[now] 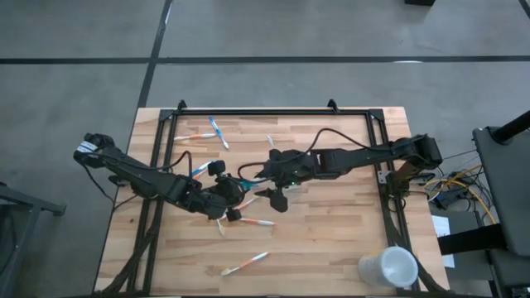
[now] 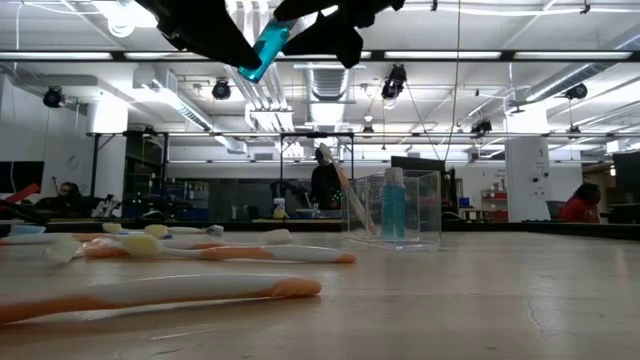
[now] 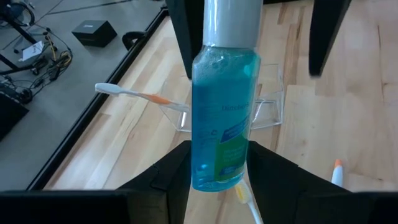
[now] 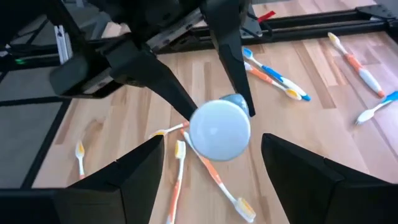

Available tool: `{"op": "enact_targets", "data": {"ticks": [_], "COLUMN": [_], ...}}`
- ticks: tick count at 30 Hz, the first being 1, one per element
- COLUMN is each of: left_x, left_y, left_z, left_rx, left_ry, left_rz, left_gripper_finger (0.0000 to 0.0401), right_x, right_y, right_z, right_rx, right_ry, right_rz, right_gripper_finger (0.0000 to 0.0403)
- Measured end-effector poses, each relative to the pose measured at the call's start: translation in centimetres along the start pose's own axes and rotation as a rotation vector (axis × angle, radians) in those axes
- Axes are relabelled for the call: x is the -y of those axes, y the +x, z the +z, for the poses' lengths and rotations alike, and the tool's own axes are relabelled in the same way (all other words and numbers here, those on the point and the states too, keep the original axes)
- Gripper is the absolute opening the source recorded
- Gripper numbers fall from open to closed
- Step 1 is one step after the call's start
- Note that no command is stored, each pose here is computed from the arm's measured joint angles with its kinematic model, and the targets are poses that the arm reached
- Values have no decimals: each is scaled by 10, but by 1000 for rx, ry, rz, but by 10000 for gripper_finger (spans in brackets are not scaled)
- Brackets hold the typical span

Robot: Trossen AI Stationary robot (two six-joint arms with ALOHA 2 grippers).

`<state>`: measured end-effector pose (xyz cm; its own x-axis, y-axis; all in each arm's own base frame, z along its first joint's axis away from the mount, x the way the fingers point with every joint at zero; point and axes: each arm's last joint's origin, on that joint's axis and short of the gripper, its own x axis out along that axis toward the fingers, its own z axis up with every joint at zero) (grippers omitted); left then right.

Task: Pick & Place toothbrushing station
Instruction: Put the mouthwash into the transparent organizer

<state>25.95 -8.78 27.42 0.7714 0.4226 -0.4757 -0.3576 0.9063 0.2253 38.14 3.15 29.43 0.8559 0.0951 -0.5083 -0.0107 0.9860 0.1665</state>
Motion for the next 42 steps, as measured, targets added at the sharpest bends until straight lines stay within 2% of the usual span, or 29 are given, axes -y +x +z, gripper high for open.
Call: {"op": "enact_targets", "data": {"ticks": [9, 22, 29, 42], "left_x": [0, 0, 0, 0], "left_y": [0, 0, 0, 0], "left_z": [0, 0, 0, 0], "left_rx": [1, 1, 1, 0], "left_ry": [17, 16, 15, 12], "left_rz": [0, 1, 1, -3], "left_gripper_finger": [153, 153, 153, 153], "right_x": [-2, -2, -2, -1], "right_y": [-12, -12, -12, -12], "right_z": [11, 10, 10, 10], "right_rx": [70, 61, 61, 59], "right_ry": [-24, -24, -24, -27], "right_rz": [11, 8, 8, 2], "right_gripper_finger": [260, 227, 194, 97]}}
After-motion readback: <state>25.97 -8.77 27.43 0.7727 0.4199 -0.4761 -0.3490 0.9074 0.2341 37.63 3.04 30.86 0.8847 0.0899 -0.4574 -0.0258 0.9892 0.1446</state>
